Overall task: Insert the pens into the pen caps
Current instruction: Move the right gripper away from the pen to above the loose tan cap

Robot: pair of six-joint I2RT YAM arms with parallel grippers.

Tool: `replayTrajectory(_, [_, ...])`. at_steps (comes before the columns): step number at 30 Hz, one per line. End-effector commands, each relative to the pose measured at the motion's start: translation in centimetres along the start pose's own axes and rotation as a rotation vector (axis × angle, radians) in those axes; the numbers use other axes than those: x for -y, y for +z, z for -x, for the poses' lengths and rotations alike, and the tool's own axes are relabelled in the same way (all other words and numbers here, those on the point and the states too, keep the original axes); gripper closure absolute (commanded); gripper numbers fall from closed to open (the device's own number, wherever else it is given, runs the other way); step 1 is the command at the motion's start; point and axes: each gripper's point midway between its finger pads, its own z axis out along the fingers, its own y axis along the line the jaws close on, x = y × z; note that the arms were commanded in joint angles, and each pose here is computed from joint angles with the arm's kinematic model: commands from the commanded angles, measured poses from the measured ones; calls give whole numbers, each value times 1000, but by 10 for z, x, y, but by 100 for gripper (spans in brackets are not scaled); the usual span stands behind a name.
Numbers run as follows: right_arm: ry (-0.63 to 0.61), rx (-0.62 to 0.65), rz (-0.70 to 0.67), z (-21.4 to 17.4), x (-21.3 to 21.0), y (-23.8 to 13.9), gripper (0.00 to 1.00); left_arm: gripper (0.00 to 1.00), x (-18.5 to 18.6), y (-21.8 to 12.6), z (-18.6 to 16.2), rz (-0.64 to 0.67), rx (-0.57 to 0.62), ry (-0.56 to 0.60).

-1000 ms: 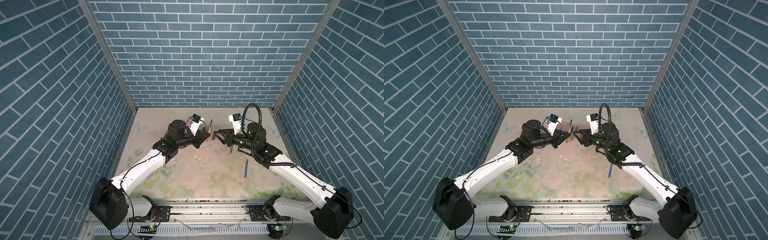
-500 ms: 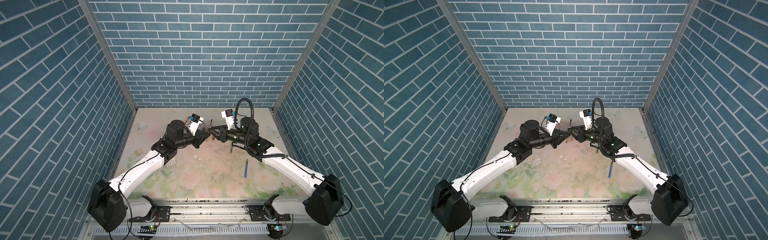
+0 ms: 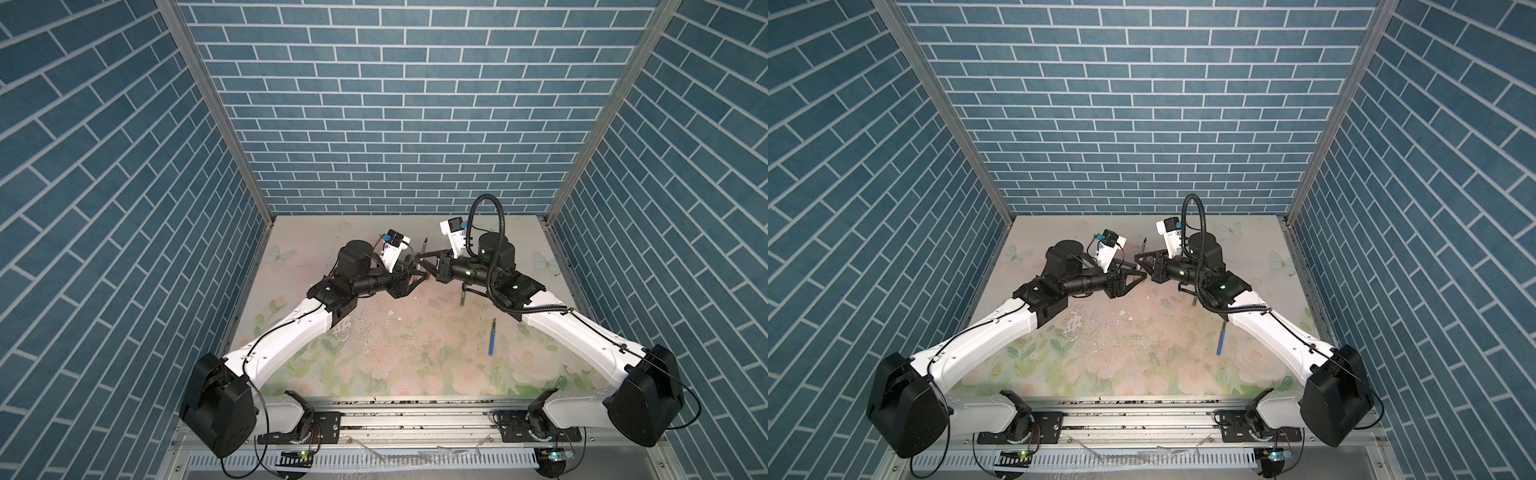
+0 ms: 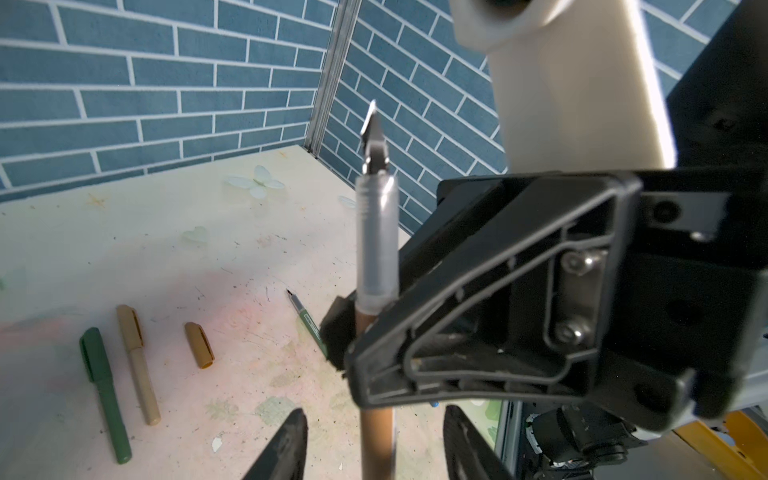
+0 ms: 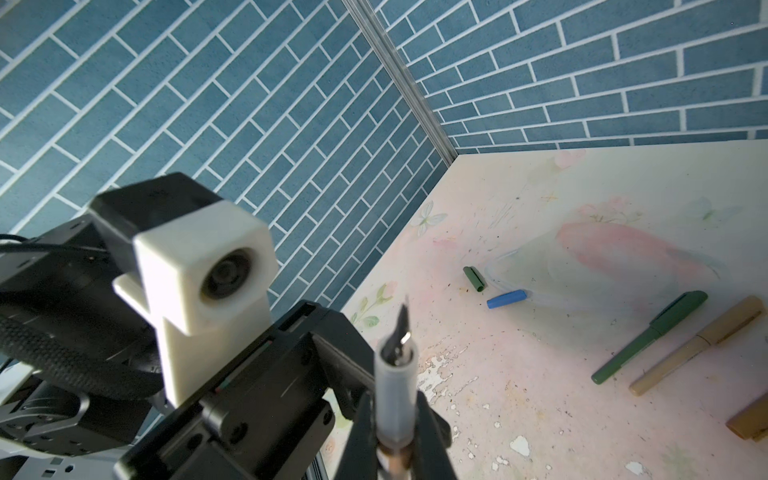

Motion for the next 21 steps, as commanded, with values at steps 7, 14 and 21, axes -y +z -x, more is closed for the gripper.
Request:
replayTrajectory(7, [-45,36,-6,12,-9,-9,100,77,7,3,3,-36,-8,-1])
replayTrajectory(14, [-22,12,15,6,-9,-5,92,94,7,2,4,-33,6,-5])
replayTrajectory(21, [-35,77,-75,16,-7,-27,65,100,-21,-10,10,144,97,-9])
